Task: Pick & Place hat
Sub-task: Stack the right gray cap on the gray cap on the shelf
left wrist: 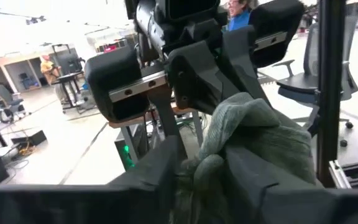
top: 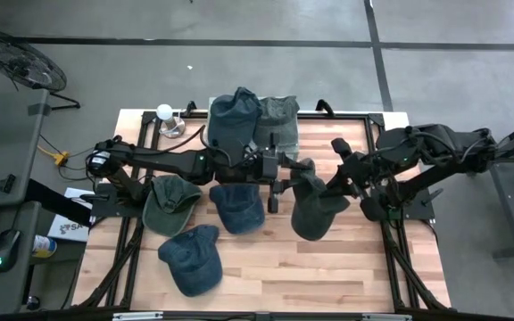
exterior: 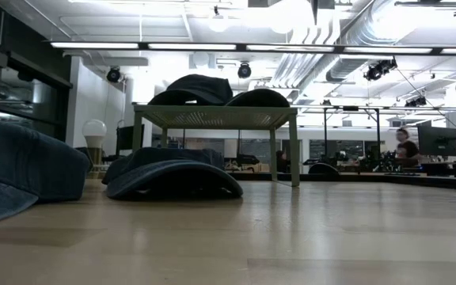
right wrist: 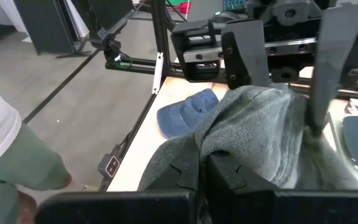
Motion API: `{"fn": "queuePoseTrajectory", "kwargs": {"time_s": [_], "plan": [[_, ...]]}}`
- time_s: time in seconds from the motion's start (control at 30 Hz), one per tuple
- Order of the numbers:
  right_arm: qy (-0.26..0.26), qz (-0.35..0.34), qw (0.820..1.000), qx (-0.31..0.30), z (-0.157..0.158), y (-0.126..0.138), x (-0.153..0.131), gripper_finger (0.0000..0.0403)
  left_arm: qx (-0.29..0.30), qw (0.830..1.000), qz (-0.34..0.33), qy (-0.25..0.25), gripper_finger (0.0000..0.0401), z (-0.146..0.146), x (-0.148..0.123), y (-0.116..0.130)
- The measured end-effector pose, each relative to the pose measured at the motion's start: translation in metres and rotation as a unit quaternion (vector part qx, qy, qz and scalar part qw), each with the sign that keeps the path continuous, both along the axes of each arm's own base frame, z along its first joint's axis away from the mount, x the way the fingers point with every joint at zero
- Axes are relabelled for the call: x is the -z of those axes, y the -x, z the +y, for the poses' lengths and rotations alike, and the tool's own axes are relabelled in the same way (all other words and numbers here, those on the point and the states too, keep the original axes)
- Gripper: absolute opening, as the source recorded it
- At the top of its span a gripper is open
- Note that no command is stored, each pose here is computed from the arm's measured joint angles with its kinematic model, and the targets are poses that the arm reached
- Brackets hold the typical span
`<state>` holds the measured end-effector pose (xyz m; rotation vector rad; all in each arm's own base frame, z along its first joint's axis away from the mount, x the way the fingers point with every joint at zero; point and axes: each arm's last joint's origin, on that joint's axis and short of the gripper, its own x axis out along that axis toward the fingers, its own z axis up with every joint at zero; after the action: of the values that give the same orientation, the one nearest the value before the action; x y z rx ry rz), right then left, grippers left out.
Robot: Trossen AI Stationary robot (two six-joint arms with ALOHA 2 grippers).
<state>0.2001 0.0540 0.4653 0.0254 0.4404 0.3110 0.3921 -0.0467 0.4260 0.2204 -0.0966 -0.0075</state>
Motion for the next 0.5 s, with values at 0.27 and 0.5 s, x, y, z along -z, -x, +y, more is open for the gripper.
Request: {"fn": "queuePoseTrajectory", "kwargs": {"time_s": [0.27,0.5], "plan": [[0.003,0.002,1.0,0.017,-0.0031,-0.0004,0.0005,0.0,-0.003,1.0,0.0,0.003,0.0027,0.0002,0.0,0.0],[0.001,0.009,0.999,0.052,-0.0049,0.0,0.0013,0.0028,-0.016,0.999,0.003,0.041,0.0027,0.0018,0.0004,-0.0001]]}}
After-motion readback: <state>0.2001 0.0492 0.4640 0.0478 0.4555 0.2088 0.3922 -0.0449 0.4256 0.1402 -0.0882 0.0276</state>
